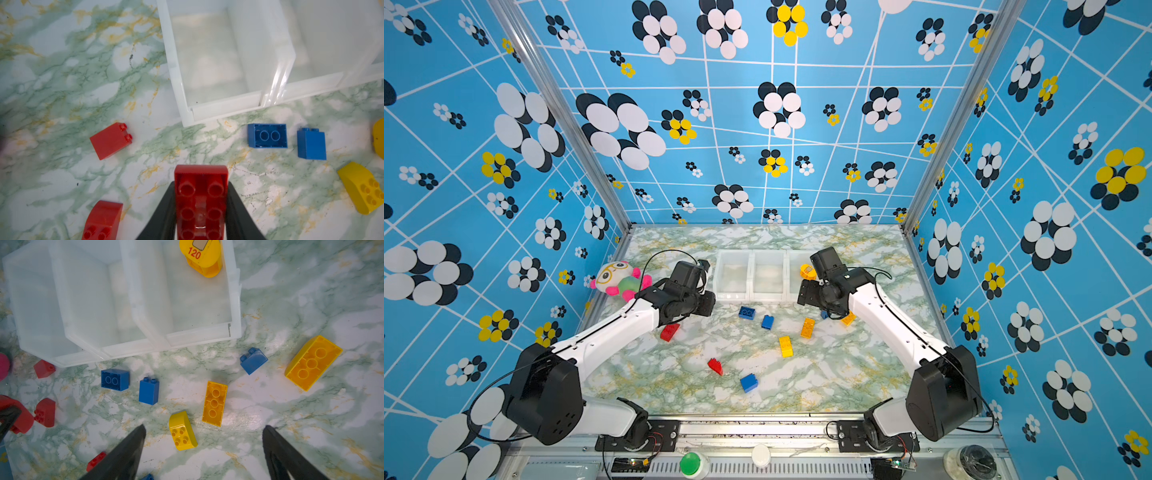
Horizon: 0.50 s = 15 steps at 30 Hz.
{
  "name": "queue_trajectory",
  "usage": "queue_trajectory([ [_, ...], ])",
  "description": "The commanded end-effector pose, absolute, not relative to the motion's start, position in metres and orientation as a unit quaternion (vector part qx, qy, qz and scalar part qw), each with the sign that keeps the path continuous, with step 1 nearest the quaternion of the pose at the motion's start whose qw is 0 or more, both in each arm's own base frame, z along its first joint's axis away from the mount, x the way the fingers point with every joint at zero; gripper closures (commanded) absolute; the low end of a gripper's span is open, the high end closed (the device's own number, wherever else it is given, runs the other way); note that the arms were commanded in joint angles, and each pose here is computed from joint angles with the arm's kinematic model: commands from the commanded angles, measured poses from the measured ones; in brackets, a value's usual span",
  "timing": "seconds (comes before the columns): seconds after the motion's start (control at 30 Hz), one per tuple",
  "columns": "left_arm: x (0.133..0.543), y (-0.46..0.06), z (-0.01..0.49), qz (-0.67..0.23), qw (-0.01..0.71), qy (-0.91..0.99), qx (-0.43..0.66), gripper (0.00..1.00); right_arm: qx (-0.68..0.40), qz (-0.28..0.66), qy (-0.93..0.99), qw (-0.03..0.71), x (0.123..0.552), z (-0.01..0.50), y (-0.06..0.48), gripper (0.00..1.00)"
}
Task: Sort the legos into containers by color
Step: Place the lego in the container.
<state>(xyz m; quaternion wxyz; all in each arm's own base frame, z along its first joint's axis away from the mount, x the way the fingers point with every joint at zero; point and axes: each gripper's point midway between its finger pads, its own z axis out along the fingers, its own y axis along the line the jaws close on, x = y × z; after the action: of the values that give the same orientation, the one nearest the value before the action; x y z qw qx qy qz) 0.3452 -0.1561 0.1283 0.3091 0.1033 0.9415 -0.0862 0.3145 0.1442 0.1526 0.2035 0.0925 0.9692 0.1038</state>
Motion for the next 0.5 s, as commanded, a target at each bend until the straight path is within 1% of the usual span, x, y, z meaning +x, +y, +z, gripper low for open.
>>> queue_trajectory([
  [0.0, 0.375, -0.171, 0.155, -0.094, 0.351, 0.926, 0.100, 0.86, 0.095, 0.115, 0.968, 0.203, 0.310, 0.153, 0.150, 0.10],
  [0.13, 0.405, -0.183, 0.165, -0.089, 0.365, 0.921, 0.109, 0.86, 0.094, 0.115, 0.968, 0.205, 0.309, 0.155, 0.150, 0.10],
  [0.27, 0.428, -0.196, 0.157, -0.089, 0.358, 0.922, 0.115, 0.86, 0.092, 0.114, 0.967, 0.206, 0.306, 0.157, 0.150, 0.10],
  [0.47, 0.452, -0.207, 0.139, -0.080, 0.342, 0.930, 0.114, 0.83, 0.093, 0.114, 0.968, 0.203, 0.302, 0.153, 0.149, 0.10],
])
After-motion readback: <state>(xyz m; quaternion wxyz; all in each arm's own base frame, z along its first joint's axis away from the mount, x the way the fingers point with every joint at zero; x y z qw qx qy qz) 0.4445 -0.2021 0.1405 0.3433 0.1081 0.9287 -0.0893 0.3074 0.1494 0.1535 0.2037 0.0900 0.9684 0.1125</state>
